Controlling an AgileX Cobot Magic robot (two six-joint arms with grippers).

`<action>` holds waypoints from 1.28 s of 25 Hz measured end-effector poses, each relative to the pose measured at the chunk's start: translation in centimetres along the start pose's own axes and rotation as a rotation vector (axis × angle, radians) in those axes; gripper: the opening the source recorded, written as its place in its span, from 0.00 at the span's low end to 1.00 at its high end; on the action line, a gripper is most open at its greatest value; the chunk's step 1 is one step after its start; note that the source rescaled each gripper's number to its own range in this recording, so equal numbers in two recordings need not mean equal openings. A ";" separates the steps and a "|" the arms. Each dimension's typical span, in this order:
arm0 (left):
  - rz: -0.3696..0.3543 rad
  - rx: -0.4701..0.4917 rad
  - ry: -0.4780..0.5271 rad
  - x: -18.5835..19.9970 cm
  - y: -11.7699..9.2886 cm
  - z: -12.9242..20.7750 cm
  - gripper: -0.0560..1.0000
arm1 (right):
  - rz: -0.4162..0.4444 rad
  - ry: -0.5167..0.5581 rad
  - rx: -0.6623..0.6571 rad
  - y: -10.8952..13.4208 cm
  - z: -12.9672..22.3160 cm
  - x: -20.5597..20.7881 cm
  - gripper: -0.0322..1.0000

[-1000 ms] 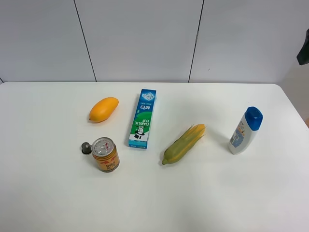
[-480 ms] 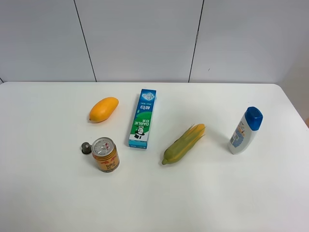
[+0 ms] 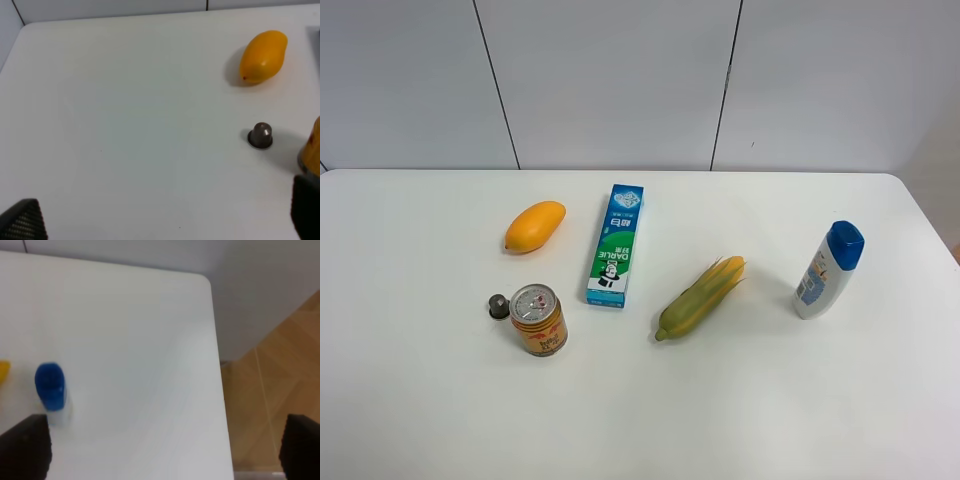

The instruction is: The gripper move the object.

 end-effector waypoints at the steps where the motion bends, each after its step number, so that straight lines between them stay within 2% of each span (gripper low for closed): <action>1: 0.000 0.000 0.000 0.0 0.0 0.0 1.00 | -0.002 0.004 -0.002 0.4 1.0 0.1 1.00; 8: 0.000 0.000 0.000 0.0 0.0 0.0 1.00 | -0.024 -0.027 -0.145 3.4 7.3 0.4 1.00; 13: 0.000 0.000 0.000 0.0 0.0 0.0 1.00 | -0.008 -0.114 -0.172 5.1 11.0 -0.3 1.00; 18: 0.000 0.000 0.000 0.0 0.0 0.0 1.00 | -0.008 -0.230 -0.192 6.5 12.9 -1.0 1.00; 22: 0.000 0.000 0.000 0.0 0.0 0.0 1.00 | -0.012 -0.253 -0.201 7.3 14.2 -1.4 1.00; 32: 0.000 0.000 0.000 0.0 0.0 0.0 1.00 | 0.009 -0.324 -0.208 7.2 14.4 -0.3 1.00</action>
Point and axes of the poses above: a point on each arm's last joint axis where the gripper is mounted, x pointing back along that axis away from the gripper, y along the wrist's bending axis when the last joint is at zero, z = x × y, the point moved 7 cm from there along -x, pointing out along that axis toward the gripper, and after that the axes turned 11 degrees about x, right-handed, at the moved point
